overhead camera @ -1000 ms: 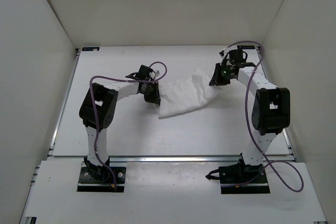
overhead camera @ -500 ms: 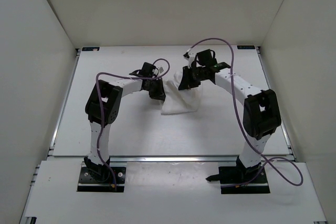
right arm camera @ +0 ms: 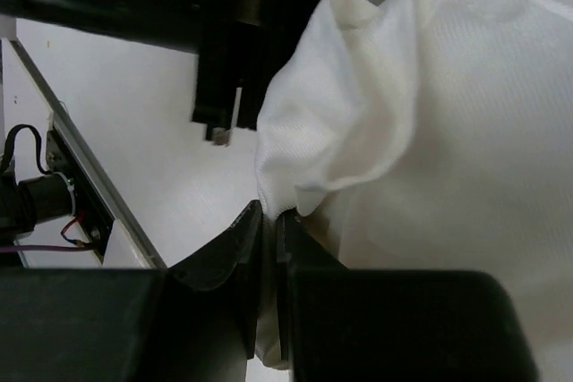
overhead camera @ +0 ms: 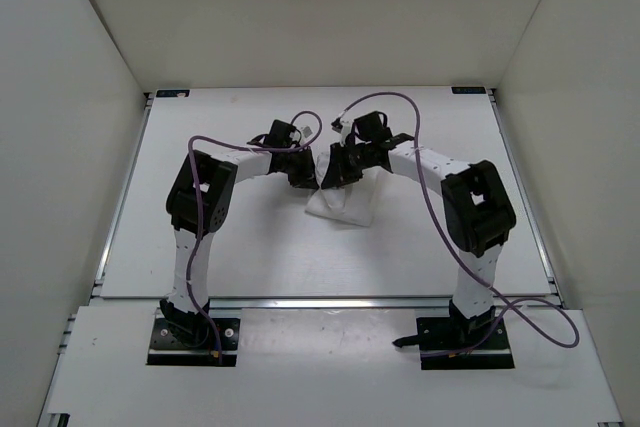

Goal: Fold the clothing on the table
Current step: Fold the skirt

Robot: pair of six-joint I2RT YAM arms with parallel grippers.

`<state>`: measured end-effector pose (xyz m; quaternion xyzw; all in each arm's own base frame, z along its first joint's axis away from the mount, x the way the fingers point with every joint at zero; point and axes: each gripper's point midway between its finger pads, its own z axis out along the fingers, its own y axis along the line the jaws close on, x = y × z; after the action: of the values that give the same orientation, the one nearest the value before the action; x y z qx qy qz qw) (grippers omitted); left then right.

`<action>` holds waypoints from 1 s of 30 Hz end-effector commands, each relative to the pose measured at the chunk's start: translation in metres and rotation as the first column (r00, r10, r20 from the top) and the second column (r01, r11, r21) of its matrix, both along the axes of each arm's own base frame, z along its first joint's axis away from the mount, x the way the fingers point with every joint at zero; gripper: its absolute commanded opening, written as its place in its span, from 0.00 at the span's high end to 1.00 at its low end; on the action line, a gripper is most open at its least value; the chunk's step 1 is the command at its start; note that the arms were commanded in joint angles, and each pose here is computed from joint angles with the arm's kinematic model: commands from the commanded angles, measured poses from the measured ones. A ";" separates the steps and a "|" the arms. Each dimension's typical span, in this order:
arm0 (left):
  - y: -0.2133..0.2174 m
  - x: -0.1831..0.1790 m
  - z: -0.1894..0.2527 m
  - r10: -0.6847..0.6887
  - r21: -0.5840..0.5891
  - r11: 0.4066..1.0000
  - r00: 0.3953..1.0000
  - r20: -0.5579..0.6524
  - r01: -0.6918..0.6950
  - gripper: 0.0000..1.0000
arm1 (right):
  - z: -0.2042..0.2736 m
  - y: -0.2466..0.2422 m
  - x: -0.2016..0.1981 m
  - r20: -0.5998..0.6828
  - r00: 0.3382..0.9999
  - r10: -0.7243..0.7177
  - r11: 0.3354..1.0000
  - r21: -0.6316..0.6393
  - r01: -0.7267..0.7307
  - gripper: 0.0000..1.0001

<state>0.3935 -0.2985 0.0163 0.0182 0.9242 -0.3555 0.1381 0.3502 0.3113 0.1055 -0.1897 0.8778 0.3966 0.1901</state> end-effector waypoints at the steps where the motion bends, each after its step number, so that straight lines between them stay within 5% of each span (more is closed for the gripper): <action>1: -0.002 -0.016 -0.017 -0.008 0.001 1.000 0.999 -0.053 0.008 1.00 | -0.005 0.020 0.001 -0.004 1.000 0.019 0.999 0.039 -0.018 1.00; 7: -0.007 -0.029 -0.017 -0.012 -0.020 1.000 0.997 -0.078 0.011 1.00 | -0.003 0.027 0.024 -0.005 1.000 0.010 0.999 0.033 -0.010 0.97; 12: -0.002 -0.030 -0.019 -0.004 -0.027 1.000 0.996 -0.091 0.002 1.00 | 0.011 0.023 0.031 0.021 1.000 -0.010 1.000 0.011 0.010 0.56; 15: 0.001 -0.028 -0.016 0.005 -0.030 1.000 0.996 -0.084 -0.008 1.00 | 0.037 0.017 0.036 0.056 0.998 -0.039 0.998 0.044 0.037 0.49; 21: 0.008 -0.020 -0.005 0.019 -0.047 0.999 0.998 -0.062 -0.021 1.00 | 0.085 -0.017 0.044 0.167 0.974 -0.151 0.987 0.076 0.140 0.57; 27: 0.020 -0.011 0.004 0.049 -0.046 0.998 0.998 -0.039 -0.051 1.00 | 0.081 -0.053 0.027 0.180 0.957 -0.228 0.973 0.067 0.220 0.98; 30: 0.032 -0.004 0.016 0.079 -0.065 0.995 0.997 -0.022 -0.080 1.00 | 0.054 -0.059 0.012 0.124 0.967 -0.222 0.975 0.042 0.218 1.00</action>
<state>0.3852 -0.2879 0.0160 -0.0153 0.9113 -0.3922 0.1242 0.3693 0.2575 0.1884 -0.1255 0.8610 0.3802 0.3136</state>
